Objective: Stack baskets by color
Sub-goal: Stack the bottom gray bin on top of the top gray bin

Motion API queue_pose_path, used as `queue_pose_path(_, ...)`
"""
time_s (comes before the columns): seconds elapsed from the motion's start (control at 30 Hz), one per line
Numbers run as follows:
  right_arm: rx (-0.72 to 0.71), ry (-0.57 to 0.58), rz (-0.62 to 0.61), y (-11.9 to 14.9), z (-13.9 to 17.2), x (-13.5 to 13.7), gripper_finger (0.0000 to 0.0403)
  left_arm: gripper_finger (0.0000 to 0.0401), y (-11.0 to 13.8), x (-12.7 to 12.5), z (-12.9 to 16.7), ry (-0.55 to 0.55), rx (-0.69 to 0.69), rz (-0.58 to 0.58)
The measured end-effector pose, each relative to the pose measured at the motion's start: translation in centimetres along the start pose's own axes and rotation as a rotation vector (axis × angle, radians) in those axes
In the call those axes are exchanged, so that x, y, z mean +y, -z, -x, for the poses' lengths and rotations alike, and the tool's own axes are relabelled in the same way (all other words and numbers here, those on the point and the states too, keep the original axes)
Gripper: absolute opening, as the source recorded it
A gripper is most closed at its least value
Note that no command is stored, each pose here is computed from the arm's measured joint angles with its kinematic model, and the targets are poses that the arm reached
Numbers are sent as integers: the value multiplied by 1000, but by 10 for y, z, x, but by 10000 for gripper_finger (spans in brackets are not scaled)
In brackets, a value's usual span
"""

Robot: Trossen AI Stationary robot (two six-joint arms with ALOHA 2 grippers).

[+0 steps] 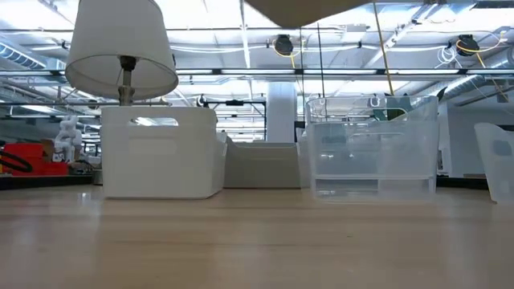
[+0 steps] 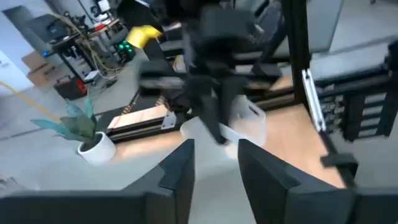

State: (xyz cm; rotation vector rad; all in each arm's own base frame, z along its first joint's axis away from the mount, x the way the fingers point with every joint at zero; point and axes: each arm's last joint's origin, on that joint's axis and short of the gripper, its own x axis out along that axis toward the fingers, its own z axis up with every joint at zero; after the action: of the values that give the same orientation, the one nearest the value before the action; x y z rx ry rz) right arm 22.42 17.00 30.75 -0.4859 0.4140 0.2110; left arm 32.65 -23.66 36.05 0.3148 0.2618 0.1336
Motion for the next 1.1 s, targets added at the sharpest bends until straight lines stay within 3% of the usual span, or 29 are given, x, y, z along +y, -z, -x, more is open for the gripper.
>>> queue_pose_path(0.1,6,99,-20,0,2,-10,2,166,1,1,0,-33,5,-58)
queue_pose_path(0.33,39,166,-59,5,-7,-30,2,269,2,17,-14,-122,33,-218)
queue_pose_path(0.5,62,216,-122,9,-13,-46,2,289,9,37,-32,-141,95,-264)
queue_pose_path(0.8,90,251,-132,14,-18,-58,2,221,27,68,-56,-66,223,-329)
queue_pose_path(1.1,127,261,-128,20,-20,-64,2,103,37,85,-65,-27,298,-395)
